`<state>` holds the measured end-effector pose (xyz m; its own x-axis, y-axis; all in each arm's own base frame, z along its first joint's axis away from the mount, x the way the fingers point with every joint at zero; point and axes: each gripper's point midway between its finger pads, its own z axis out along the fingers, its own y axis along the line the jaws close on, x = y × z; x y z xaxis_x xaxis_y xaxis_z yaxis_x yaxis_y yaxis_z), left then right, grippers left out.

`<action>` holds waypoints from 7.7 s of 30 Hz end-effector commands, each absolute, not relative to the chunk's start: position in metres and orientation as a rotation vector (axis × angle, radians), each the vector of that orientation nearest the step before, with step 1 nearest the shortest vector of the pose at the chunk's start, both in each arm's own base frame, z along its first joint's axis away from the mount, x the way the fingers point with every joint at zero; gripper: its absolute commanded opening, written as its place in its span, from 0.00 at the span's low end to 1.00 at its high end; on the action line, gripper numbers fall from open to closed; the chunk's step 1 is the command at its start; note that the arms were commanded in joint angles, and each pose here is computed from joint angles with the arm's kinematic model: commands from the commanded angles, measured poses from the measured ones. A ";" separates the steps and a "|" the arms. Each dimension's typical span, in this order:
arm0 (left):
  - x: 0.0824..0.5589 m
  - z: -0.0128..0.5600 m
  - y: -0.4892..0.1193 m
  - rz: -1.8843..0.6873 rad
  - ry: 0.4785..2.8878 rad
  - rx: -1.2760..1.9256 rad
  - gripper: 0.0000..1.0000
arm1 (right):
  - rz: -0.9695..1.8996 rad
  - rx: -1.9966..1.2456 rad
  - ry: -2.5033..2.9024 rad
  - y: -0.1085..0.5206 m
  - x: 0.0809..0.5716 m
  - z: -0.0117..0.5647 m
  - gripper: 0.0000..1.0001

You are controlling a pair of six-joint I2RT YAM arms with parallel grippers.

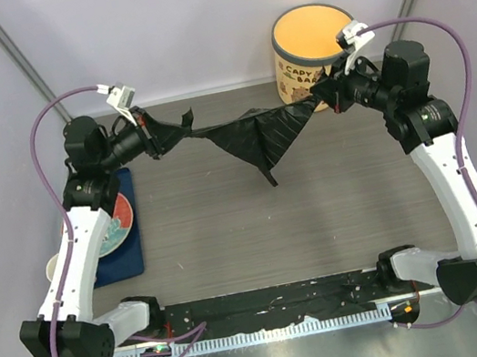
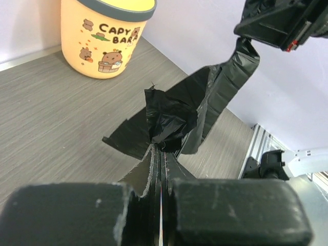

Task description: Put the trash bags into the trash bin

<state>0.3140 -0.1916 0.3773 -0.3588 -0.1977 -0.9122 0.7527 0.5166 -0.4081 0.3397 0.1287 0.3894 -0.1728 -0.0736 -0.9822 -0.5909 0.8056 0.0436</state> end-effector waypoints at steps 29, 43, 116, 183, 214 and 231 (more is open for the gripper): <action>0.261 0.398 -0.226 -0.949 1.540 0.834 0.77 | 1.160 -0.984 1.302 0.228 0.251 0.457 0.01; 0.248 0.418 -0.287 -1.024 1.321 0.896 0.88 | 1.021 -0.395 1.508 0.216 0.308 0.459 0.01; 0.281 0.053 -0.216 -1.031 2.054 1.903 0.00 | 1.170 -0.244 2.467 0.201 0.395 0.145 0.70; 0.359 0.088 -0.182 -0.792 1.948 1.613 0.49 | 1.429 -0.165 2.641 0.262 0.313 0.108 0.01; 0.292 0.100 -0.321 -0.557 1.420 1.597 0.74 | 1.663 -0.025 2.511 0.277 0.317 0.140 0.01; 0.289 0.094 -0.328 -0.423 1.441 1.515 0.67 | 1.726 0.010 2.483 0.279 0.312 0.148 0.01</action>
<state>0.2550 -0.3180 0.0604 0.1848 0.6083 -0.7719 0.9649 0.0367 0.2600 0.3153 0.2777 0.1183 -0.9960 0.0825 -0.0348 0.0014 0.4033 0.9150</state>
